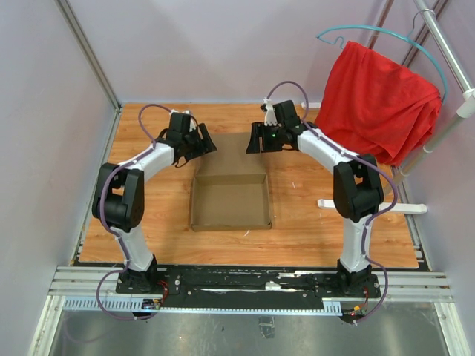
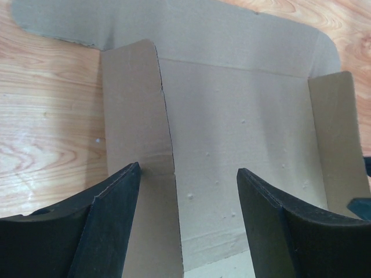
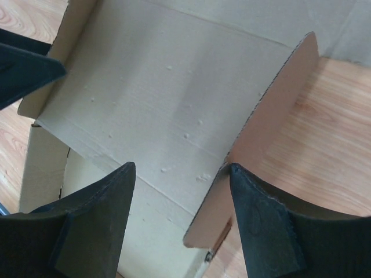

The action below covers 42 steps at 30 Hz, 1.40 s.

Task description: Fold the paper box

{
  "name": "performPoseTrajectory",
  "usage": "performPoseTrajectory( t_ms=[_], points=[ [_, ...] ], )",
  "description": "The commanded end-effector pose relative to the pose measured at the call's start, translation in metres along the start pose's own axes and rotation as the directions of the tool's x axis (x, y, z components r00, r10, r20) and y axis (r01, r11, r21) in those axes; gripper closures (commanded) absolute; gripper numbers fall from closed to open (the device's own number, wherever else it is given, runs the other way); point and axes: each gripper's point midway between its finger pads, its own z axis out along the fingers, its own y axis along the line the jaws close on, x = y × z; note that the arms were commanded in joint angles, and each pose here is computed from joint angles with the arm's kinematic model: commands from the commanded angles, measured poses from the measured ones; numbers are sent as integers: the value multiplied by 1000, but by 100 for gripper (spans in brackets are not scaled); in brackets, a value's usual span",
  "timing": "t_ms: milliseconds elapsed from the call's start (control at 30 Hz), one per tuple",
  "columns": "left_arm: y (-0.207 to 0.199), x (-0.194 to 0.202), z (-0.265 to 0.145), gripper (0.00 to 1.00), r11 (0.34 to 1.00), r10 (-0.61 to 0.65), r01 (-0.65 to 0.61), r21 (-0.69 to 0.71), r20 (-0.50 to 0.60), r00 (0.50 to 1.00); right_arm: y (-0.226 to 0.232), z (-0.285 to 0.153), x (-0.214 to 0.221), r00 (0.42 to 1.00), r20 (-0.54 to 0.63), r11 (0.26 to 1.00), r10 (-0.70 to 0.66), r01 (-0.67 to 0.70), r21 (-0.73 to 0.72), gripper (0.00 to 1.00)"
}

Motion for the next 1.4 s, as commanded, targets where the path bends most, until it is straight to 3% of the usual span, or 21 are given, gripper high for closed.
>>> performPoseTrajectory(
  t_ms=[0,367,833,1167,1367],
  points=[
    [-18,10,9,27,997,33,-31,69,-26,999,9,21,5,999,-34,999,-25,24,-30,33],
    [-13,28,23,28,997,30,-23,79,-80,996,-1,56,44,988,-153,1000,4,-7,-16,34],
    [-1,53,33,28,999,33,-29,32,-158,987,-9,63,71,974,-225,999,-2,12,43,35],
    [-8,20,8,26,999,54,-54,-5,-46,997,-9,37,43,987,-152,992,-45,62,112,35],
    [14,-1,-2,24,980,102,-102,-168,-6,995,-32,19,28,987,-152,968,-50,85,235,35]
  ],
)
